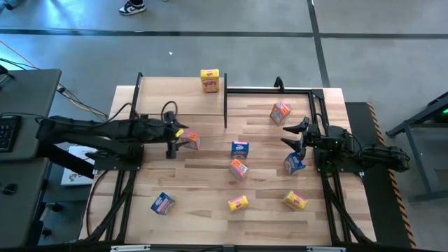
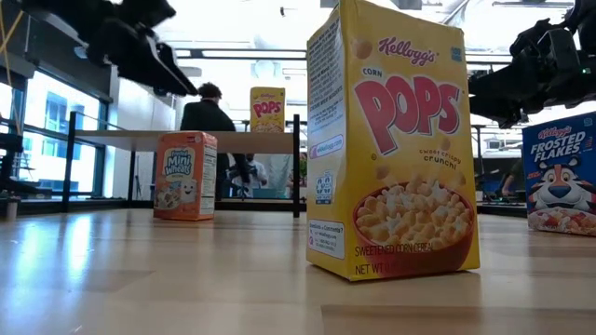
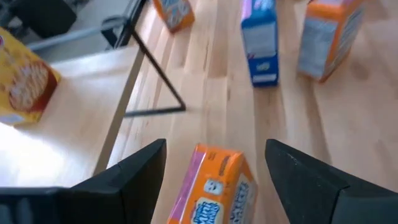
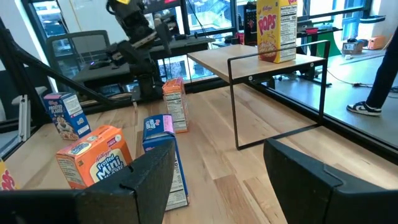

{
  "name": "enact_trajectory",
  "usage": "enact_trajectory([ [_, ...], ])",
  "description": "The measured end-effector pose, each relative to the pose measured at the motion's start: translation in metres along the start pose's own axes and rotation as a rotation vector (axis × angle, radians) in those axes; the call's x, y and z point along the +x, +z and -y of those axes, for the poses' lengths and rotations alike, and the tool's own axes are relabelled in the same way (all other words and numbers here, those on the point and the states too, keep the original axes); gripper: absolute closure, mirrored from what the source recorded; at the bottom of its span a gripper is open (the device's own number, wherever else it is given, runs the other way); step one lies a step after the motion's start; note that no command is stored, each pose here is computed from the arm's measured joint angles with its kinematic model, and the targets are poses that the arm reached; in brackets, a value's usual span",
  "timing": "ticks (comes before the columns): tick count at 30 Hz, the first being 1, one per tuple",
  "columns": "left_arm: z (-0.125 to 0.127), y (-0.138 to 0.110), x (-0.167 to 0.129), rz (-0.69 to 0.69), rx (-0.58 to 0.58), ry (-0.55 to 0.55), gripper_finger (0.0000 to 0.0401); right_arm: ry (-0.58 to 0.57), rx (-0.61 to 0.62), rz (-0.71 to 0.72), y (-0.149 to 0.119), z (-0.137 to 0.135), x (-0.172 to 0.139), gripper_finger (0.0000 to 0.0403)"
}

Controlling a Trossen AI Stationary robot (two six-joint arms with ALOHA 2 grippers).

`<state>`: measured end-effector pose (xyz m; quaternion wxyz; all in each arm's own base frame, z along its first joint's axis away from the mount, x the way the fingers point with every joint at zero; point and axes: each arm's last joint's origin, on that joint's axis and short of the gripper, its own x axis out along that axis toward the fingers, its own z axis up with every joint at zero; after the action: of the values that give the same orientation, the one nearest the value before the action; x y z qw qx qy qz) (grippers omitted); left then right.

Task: Stack cereal on shelf
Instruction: Put the left orange cereal box on the shelf

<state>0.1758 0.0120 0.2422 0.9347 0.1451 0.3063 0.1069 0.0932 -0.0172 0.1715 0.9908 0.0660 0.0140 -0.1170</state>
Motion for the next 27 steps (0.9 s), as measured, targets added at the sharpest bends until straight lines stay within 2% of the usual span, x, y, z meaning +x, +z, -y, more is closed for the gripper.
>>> enact_trajectory([
  [9, -0.001, -0.004, 0.026, -0.079, -0.010, -0.019, 0.0100, 0.000, 0.000, 0.000, 0.000, 0.000, 0.000, 0.0164],
  [27, -0.007, -0.019, 0.055, -0.223, -0.032, -0.011, 0.0095, 0.000, 0.000, 0.000, 0.000, 0.000, 0.000, 0.0164],
])
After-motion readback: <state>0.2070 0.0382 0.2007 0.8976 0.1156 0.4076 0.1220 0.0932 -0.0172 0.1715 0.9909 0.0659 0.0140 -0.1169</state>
